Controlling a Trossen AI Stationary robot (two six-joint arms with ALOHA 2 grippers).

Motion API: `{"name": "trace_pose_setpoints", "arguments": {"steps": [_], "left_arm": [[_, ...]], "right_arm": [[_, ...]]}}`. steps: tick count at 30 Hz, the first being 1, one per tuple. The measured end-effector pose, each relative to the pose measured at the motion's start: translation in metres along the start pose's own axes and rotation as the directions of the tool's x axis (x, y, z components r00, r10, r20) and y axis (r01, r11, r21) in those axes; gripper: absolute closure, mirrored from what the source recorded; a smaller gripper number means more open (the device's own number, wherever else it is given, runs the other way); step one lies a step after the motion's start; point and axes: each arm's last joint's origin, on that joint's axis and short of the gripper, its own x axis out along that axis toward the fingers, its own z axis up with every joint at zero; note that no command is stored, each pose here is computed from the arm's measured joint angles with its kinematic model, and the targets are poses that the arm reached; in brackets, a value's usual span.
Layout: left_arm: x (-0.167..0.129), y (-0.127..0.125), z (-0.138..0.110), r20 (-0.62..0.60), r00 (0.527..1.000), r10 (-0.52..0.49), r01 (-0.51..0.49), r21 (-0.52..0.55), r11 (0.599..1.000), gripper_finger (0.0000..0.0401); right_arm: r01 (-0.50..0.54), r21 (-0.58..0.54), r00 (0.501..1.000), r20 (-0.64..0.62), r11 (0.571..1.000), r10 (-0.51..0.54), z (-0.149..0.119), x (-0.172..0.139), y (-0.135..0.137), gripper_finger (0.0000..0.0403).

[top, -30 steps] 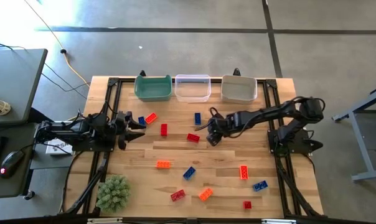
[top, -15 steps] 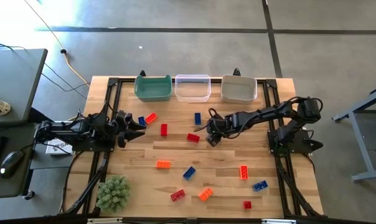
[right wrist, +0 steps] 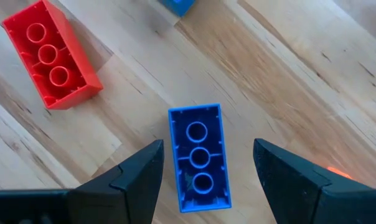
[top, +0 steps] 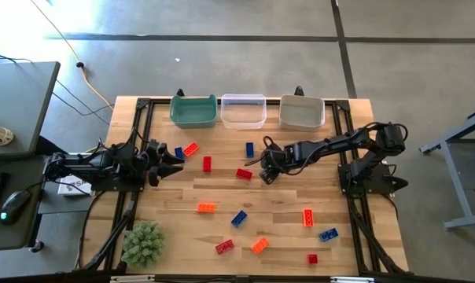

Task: Sort & place blocks by color
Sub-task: Put the blue game piece into the gray bin

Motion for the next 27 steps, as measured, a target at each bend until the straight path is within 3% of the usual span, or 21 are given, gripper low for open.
{"name": "trace_pose_setpoints", "arguments": {"steps": [21,27], "left_arm": [[0.000,0.000,0.000,0.000,1.000,0.000,0.000,0.000,1.000,0.0208],[0.000,0.000,0.000,0.000,1.000,0.000,0.000,-0.025,1.000,0.0208]], "right_arm": [[0.053,0.008,0.994,-0.100,0.999,-0.052,-0.009,0.033,0.004,0.0168],[0.057,0.049,0.992,-0.119,0.997,-0.051,-0.010,0.037,0.005,0.0212]]}}
